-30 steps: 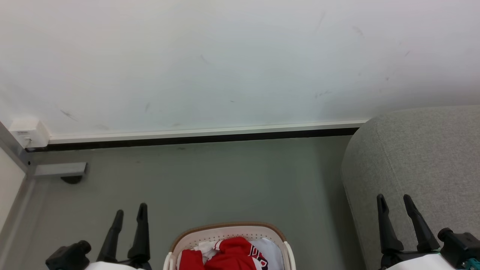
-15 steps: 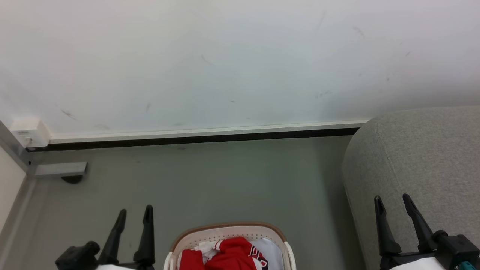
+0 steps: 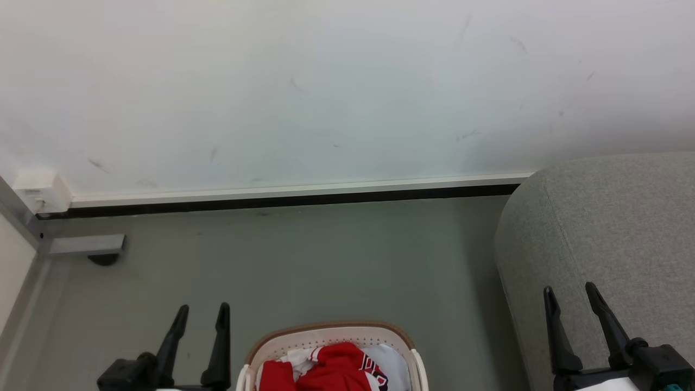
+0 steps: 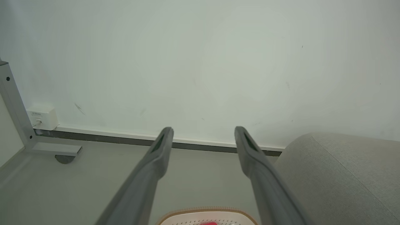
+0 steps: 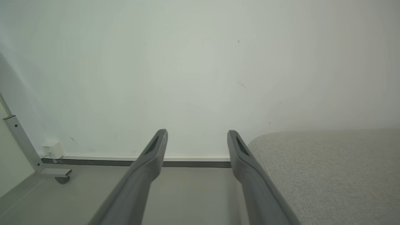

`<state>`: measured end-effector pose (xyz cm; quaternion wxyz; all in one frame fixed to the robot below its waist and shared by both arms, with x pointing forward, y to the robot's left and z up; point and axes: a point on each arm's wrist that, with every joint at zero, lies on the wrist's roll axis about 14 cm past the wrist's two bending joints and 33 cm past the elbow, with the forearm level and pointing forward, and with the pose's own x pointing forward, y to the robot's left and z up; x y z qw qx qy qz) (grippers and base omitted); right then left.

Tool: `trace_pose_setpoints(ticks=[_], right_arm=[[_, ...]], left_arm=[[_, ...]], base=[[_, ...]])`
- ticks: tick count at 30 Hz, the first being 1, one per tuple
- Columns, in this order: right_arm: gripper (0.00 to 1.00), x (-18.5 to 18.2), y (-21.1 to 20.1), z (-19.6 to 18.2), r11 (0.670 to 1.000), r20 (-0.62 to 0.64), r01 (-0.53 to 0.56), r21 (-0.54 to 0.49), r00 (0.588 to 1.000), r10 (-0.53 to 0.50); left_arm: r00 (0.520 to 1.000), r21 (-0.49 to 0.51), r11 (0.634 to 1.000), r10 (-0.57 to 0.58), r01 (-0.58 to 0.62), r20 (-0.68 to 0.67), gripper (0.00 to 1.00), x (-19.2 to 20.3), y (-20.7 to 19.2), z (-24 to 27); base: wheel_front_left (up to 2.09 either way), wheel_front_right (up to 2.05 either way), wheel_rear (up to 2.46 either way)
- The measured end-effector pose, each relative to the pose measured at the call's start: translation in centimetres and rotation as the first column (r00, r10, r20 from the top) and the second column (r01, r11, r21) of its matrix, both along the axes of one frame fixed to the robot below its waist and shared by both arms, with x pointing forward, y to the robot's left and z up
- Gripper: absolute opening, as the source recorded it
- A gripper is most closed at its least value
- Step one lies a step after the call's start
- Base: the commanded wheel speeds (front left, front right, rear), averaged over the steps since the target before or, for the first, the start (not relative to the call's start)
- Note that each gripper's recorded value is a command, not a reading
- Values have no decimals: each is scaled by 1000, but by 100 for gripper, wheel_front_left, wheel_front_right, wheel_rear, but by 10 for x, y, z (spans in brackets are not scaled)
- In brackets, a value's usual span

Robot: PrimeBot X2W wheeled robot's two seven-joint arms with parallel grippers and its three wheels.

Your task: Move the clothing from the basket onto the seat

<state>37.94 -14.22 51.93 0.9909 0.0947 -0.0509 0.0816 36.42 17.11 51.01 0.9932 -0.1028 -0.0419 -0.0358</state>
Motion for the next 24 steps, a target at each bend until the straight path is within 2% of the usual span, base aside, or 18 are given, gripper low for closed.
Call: trace_pose_setpoints(ticks=[14,24], right_arm=[[100,-2,-3,-13,1000,-24,7,-27,1000,-7],[100,-3,-2,-16,1000,-34,4,-15,999,-4]], left_arm=[[1000,87,996,-17,16,12,100,-3,-4,-1],[1000,70,997,-13,13,-1,100,-4,-3,-5]], base=[[0,0,0],[0,0,0]])
